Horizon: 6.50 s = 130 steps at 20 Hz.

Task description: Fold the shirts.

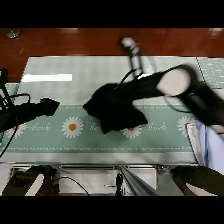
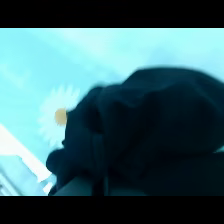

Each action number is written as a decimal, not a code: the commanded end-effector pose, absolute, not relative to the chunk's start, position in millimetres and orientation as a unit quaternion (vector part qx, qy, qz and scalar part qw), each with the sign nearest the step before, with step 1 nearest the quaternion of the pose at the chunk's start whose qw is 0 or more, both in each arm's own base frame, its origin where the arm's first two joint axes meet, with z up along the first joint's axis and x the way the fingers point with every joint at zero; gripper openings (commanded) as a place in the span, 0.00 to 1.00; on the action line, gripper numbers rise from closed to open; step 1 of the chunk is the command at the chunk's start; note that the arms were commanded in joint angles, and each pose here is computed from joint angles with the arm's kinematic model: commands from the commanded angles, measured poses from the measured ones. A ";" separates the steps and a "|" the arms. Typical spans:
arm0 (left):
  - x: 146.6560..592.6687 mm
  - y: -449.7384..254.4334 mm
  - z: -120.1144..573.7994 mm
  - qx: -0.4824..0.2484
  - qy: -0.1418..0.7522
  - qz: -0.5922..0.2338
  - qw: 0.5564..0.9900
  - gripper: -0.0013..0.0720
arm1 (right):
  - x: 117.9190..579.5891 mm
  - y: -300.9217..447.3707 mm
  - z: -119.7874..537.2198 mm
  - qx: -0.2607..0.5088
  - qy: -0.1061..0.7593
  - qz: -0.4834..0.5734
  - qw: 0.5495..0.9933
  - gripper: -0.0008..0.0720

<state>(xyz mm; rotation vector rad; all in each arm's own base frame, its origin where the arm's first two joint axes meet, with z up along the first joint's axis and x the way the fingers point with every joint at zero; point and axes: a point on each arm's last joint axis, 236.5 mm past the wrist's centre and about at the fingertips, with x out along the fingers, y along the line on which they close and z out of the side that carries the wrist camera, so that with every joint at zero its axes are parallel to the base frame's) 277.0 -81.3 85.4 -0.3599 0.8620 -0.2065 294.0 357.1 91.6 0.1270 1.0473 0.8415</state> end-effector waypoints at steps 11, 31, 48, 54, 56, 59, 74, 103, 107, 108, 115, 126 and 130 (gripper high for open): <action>218.8 -88.9 1.8 -0.169 0.599 -0.107 0.775 0.98 | 374.1 97.9 74.0 0.139 0.525 0.122 0.831 0.88; 268.4 -204.2 -50.2 -0.390 0.550 -0.277 0.685 0.05 | 248.0 124.8 -81.0 0.289 0.619 0.112 0.722 0.86; 281.7 -207.8 -32.2 -0.381 0.532 -0.298 0.695 0.05 | 267.4 204.2 -95.7 0.342 0.641 0.192 0.659 0.86; 282.6 -212.4 -13.9 -0.382 0.526 -0.326 0.686 0.05 | 301.1 224.9 -71.0 0.286 0.626 0.247 0.682 0.04; 302.8 -213.9 30.8 -0.371 0.489 -0.365 0.700 0.05 | 331.1 223.1 -27.7 0.258 0.600 0.280 0.704 0.04; 363.2 -204.5 161.6 -0.340 0.364 -0.398 0.770 0.05 | 412.9 200.2 111.3 0.201 0.478 0.280 0.808 0.04; 203.1 -110.0 539.2 -0.044 -0.009 -0.240 0.970 0.05 | 163.7 105.4 572.2 -0.003 -0.092 0.242 0.966 0.04; 433.8 -146.8 28.1 -0.194 0.522 -0.193 0.808 0.05 | 511.1 182.9 88.3 0.259 0.455 0.196 0.829 0.04; 441.7 -128.9 20.2 -0.185 0.527 -0.176 0.811 0.98 | 510.2 165.3 87.8 0.290 0.470 0.211 0.806 0.86; 445.1 -110.9 24.8 -0.168 0.527 -0.164 0.817 0.98 | 500.0 148.7 92.8 0.279 0.486 0.219 0.798 0.86; 450.6 13.7 6.3 -0.224 0.554 -0.042 0.801 0.98 | 368.0 -25.9 53.1 0.193 0.605 0.045 0.771 0.86; 466.0 -133.9 -53.0 -0.356 0.594 -0.223 0.687 0.98 | 217.2 75.9 -41.9 0.274 0.677 0.111 0.674 0.86; 468.9 -161.4 -56.3 -0.333 0.600 -0.248 0.684 0.89 | 180.9 105.3 -59.7 0.253 0.722 0.133 0.631 0.86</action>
